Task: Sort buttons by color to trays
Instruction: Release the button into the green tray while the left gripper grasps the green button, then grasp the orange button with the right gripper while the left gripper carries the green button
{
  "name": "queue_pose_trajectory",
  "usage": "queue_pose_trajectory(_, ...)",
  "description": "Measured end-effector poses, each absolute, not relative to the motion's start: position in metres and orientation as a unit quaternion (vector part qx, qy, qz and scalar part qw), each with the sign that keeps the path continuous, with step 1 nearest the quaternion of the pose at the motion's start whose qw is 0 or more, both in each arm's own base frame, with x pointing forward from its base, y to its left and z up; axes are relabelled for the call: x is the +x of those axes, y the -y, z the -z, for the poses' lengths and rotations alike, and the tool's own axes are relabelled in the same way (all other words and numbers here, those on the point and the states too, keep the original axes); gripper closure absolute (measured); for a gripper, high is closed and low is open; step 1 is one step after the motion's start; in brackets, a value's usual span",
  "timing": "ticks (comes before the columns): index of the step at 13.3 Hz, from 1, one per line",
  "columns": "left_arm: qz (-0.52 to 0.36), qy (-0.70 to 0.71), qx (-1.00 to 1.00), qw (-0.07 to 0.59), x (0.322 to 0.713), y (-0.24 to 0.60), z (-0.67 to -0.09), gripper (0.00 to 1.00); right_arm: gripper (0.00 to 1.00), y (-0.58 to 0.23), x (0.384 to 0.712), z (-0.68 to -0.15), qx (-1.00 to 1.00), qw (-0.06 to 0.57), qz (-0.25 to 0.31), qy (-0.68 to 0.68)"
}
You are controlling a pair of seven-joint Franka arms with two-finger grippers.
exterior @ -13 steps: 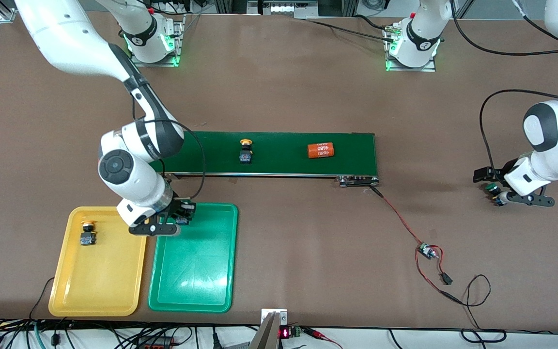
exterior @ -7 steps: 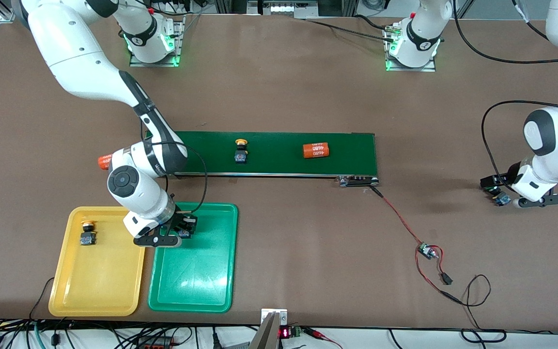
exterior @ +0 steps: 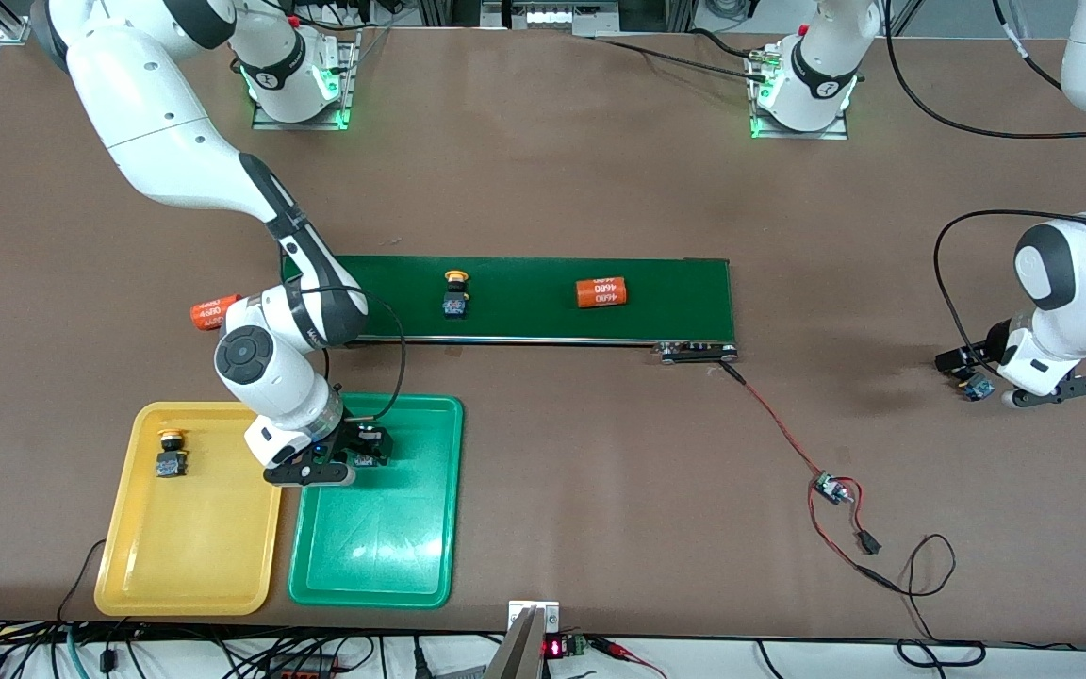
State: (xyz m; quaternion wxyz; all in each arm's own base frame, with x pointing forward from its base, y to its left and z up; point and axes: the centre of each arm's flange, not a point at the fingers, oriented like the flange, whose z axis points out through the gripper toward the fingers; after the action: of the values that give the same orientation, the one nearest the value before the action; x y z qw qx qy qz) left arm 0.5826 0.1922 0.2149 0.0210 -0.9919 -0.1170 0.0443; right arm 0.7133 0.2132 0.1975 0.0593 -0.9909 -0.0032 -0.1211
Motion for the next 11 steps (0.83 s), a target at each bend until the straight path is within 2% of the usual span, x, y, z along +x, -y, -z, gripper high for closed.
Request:
queue_pose_trajectory(1, -0.044, 0.118, -0.992, 0.021, 0.583, -0.194, -0.212, 0.0, 0.2, -0.214, 0.713, -0.197, -0.991, 0.059, 0.121, 0.004)
queue_pose_trajectory(3, -0.032, 0.126, -0.991, 0.023, 0.586, -0.206, -0.207, 0.0, 0.02, -0.215, 0.708, -0.199, -0.992, 0.055, 0.112, 0.007)
queue_pose_trajectory(5, -0.025, 0.134, -0.99, 0.024, 0.592, -0.218, -0.207, 0.0, 0.0, -0.213, 0.699, -0.214, -0.996, 0.039, 0.086, 0.01)
queue_pose_trajectory(11, -0.025, 0.137, -0.99, 0.025, 0.602, -0.225, -0.195, 0.01, 0.0, -0.201, 0.656, -0.308, -1.0, -0.011, 0.024, 0.004)
